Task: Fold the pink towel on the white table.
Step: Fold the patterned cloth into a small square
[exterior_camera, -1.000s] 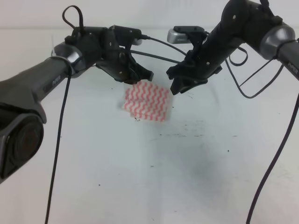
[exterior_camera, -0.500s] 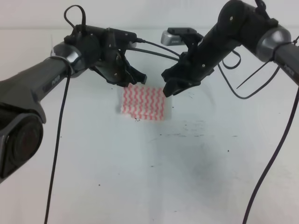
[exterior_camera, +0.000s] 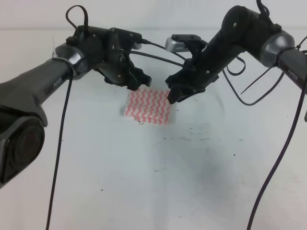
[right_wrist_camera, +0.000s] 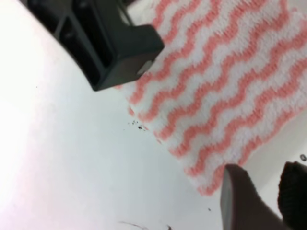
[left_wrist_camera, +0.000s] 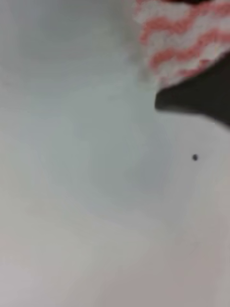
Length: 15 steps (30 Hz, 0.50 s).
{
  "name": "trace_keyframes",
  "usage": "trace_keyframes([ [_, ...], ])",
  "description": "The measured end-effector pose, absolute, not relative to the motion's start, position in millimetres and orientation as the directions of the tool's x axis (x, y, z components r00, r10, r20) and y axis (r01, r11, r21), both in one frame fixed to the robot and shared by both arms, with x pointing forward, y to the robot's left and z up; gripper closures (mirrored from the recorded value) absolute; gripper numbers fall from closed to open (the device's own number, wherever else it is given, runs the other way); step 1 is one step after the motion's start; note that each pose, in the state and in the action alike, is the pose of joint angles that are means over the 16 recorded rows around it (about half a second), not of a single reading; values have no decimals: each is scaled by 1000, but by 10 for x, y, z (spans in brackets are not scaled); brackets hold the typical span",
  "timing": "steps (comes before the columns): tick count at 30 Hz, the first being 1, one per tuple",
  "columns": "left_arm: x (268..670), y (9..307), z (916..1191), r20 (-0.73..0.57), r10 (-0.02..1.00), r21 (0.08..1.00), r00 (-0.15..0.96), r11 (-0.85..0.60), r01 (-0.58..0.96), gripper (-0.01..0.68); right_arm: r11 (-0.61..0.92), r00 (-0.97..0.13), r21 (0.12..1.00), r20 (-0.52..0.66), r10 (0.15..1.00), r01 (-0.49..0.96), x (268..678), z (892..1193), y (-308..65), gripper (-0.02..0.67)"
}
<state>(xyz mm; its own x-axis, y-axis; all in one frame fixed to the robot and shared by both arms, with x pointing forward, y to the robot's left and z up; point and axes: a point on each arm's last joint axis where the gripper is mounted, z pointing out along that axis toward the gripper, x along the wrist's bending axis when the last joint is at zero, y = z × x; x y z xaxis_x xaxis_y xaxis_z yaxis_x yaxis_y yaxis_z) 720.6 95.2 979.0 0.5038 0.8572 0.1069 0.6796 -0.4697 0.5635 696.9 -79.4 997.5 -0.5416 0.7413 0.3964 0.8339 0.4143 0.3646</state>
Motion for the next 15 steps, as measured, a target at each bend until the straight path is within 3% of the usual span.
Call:
trace_keyframes([
  [3, 7207, 999, 9823, 107, 866, 558, 489, -459, 691, 294, 416, -541, 364, 387, 747, 834, 6971, 9979, -803, 502],
  [7, 7201, 1090, 9983, 111, 880, 573, 462, -437, 694, 286, 411, -542, 379, 367, 756, 829, 6963, 10062, -823, 545],
  [15, 7063, 1321, 10691, 135, 902, 671, 411, -388, 632, 491, 373, -550, 476, 312, 775, 796, 6923, 10447, -878, 636],
])
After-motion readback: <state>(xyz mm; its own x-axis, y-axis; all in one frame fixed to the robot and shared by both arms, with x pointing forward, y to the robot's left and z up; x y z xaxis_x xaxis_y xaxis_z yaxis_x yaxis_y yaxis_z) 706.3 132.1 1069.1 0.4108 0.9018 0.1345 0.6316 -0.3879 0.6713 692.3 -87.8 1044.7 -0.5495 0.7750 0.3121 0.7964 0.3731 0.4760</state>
